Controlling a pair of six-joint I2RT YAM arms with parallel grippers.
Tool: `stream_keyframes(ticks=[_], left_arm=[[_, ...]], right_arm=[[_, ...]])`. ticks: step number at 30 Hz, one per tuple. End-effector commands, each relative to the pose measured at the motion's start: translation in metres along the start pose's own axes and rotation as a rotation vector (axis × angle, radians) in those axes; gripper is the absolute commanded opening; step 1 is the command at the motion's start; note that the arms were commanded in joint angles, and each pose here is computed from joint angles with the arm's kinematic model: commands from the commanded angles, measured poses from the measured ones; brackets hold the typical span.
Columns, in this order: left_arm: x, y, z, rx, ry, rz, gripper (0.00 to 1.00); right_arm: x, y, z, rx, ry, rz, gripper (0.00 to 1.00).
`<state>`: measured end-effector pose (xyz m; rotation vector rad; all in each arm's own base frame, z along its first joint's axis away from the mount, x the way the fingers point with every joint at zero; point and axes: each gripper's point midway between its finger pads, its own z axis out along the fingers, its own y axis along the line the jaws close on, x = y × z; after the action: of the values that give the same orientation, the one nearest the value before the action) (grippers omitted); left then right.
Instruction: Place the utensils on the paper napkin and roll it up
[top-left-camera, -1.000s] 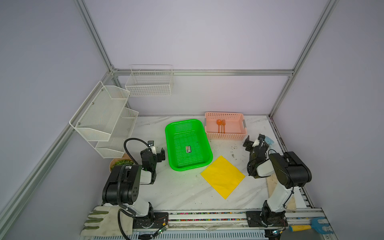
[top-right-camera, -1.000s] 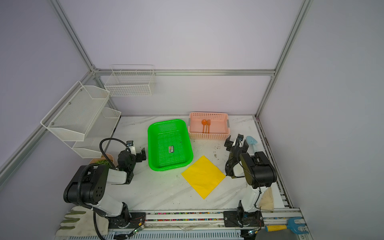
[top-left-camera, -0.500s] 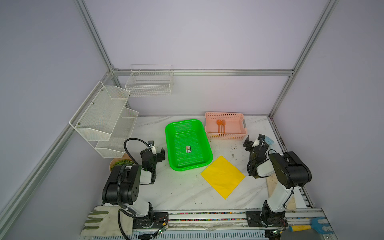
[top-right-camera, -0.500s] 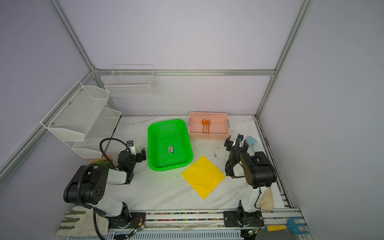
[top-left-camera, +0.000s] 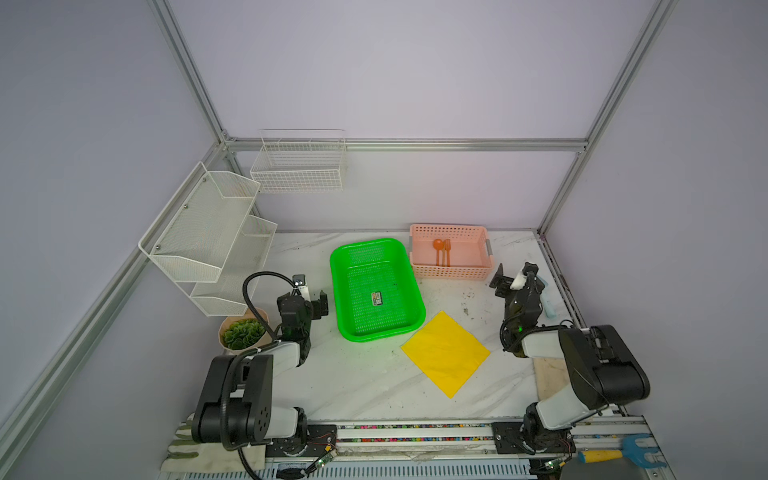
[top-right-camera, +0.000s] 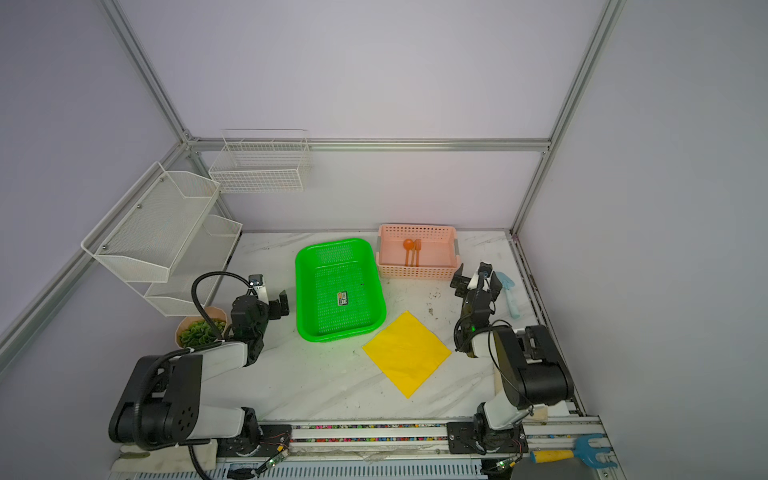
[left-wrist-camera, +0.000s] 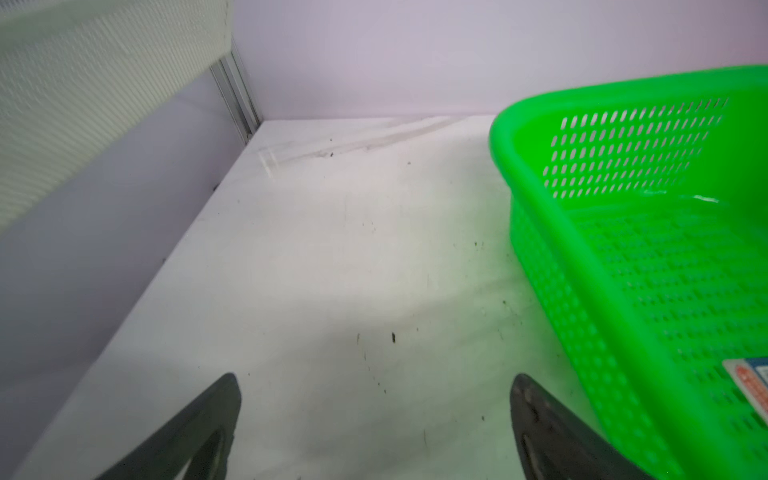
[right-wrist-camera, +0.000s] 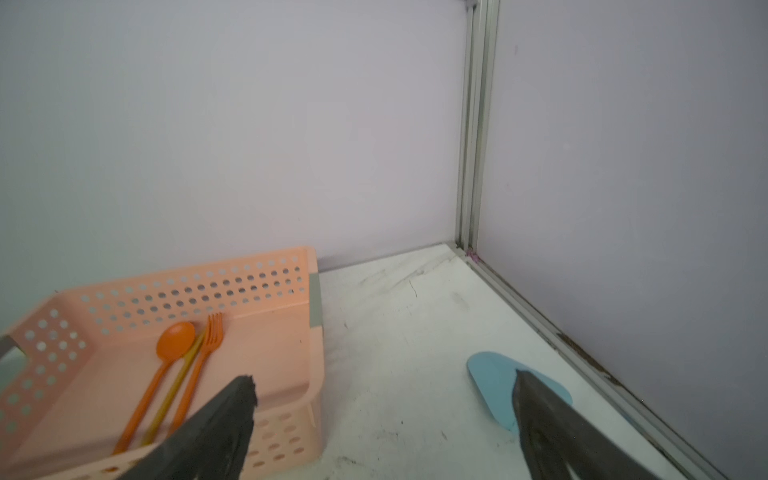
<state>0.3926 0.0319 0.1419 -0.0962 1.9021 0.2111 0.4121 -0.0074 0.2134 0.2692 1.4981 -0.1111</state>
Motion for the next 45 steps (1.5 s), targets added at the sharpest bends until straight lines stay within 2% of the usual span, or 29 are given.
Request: stream_keyframes(ticks=[1, 2, 4, 5, 6, 9, 11, 15, 18, 21, 23, 27, 29, 35, 42, 45], left_arm=[[-0.091, 0.010, -0.015, -0.068, -0.086, -0.034, 1.00], [-0.110, 0.011, -0.022, -0.074, -0.088, -0.069, 1.00], [-0.138, 0.010, -0.035, -0.052, -0.054, -0.171, 1.00], [-0.150, 0.003, -0.042, -0.003, -0.008, -0.188, 1.00], [-0.159, -0.010, -0.049, 0.072, 0.035, -0.226, 1.00], [-0.165, -0.055, -0.072, 0.211, 0.112, -0.260, 1.00], [-0.152, -0.093, -0.092, 0.280, 0.132, -0.245, 1.00], [-0.102, -0.179, -0.132, 0.450, 0.239, -0.262, 1.00], [-0.071, -0.246, -0.160, 0.549, 0.295, -0.193, 1.00], [-0.053, -0.294, -0.169, 0.589, 0.340, -0.129, 1.00], [-0.038, -0.324, -0.166, 0.628, 0.391, -0.106, 1.00], [-0.033, -0.371, -0.169, 0.706, 0.432, -0.084, 1.00], [-0.033, -0.390, -0.168, 0.733, 0.444, -0.072, 1.00], [-0.036, -0.415, -0.157, 0.707, 0.439, -0.041, 1.00], [-0.018, -0.404, -0.128, 0.550, 0.504, 0.003, 0.97], [-0.016, -0.398, -0.116, 0.484, 0.522, 0.023, 0.92]], right_arm=[[-0.059, 0.015, 0.002, -0.048, -0.006, 0.116, 0.97], [-0.064, 0.013, 0.006, -0.014, 0.059, 0.234, 0.97], [-0.049, -0.003, 0.004, 0.146, 0.232, 0.451, 0.97], [-0.048, 0.014, 0.005, 0.049, 0.290, 0.450, 0.97], [-0.053, 0.035, 0.004, -0.072, 0.311, 0.381, 0.97], [-0.041, 0.065, -0.006, -0.171, 0.423, 0.388, 0.97], [-0.039, 0.079, -0.016, -0.227, 0.448, 0.361, 0.97], [-0.036, 0.092, -0.033, -0.268, 0.491, 0.310, 0.95], [-0.031, 0.096, -0.039, -0.272, 0.514, 0.293, 0.93], [-0.032, 0.096, -0.041, -0.268, 0.522, 0.306, 0.88], [-0.039, 0.085, -0.042, -0.209, 0.509, 0.323, 0.84], [-0.062, 0.051, -0.050, -0.046, 0.445, 0.370, 0.84], [-0.073, 0.044, -0.055, -0.027, 0.419, 0.372, 0.84], [-0.077, 0.043, -0.058, -0.030, 0.427, 0.363, 0.84], [-0.076, 0.042, -0.061, -0.037, 0.423, 0.359, 0.85], [-0.076, 0.043, -0.060, -0.037, 0.428, 0.357, 0.85]])
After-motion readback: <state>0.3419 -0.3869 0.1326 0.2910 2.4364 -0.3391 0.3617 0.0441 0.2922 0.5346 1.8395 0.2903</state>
